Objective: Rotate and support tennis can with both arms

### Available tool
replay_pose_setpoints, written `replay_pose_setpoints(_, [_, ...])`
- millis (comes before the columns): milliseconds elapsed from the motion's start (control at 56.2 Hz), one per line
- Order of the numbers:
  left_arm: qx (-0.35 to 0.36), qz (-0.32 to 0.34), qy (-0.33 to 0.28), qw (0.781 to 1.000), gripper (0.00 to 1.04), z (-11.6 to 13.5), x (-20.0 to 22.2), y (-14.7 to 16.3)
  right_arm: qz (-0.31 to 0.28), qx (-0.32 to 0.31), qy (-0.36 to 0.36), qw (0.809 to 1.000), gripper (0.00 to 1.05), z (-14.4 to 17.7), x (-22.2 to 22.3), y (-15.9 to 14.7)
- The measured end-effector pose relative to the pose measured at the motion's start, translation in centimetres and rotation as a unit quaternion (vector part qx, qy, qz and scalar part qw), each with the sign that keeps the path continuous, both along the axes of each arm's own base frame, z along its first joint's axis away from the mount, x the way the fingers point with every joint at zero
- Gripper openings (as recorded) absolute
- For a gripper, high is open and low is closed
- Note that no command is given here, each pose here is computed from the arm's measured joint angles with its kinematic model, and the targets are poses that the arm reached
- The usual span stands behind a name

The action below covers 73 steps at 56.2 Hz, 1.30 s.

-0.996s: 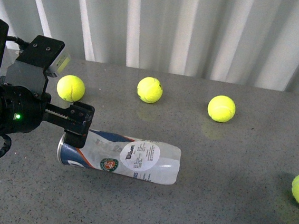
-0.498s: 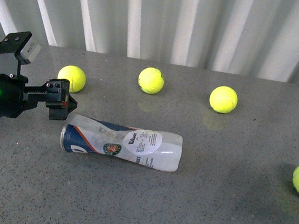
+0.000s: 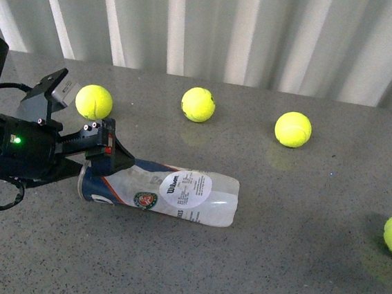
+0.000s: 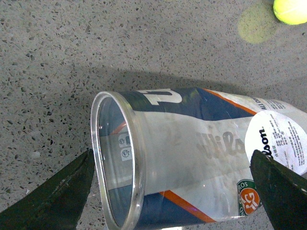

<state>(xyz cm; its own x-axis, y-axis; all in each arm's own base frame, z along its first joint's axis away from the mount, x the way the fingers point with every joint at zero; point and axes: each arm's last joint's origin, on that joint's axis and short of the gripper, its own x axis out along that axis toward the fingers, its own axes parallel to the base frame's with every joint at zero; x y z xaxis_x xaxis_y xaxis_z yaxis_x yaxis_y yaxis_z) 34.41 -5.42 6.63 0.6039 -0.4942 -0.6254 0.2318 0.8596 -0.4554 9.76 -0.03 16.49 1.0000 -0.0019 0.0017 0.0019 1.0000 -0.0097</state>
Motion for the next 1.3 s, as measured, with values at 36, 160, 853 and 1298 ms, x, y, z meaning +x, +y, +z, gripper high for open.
replay_pose_setpoints(36, [-0.001, 0.000, 0.001, 1.000, 0.98, 0.0, -0.1, -0.1, 0.000, 0.000, 0.000, 1.000, 0.97, 0.0, 0.0, 0.0])
replay_pose_setpoints(160, [0.000, 0.001, 0.002, 1.000, 0.87, -0.1, -0.1, -0.1, 0.000, 0.000, 0.000, 1.000, 0.97, 0.0, 0.0, 0.0])
replay_pose_setpoints(853, [-0.035, -0.012, -0.022, 0.999, 0.05, 3.6, -0.9, -0.7, 0.000, 0.000, 0.000, 1.000, 0.97, 0.0, 0.0, 0.0])
replay_pose_setpoints(1298, [0.172, -0.167, -0.255, 0.937, 0.04, 19.5, -6.2, -4.2, 0.000, 0.000, 0.000, 1.000, 0.97, 0.0, 0.0, 0.0])
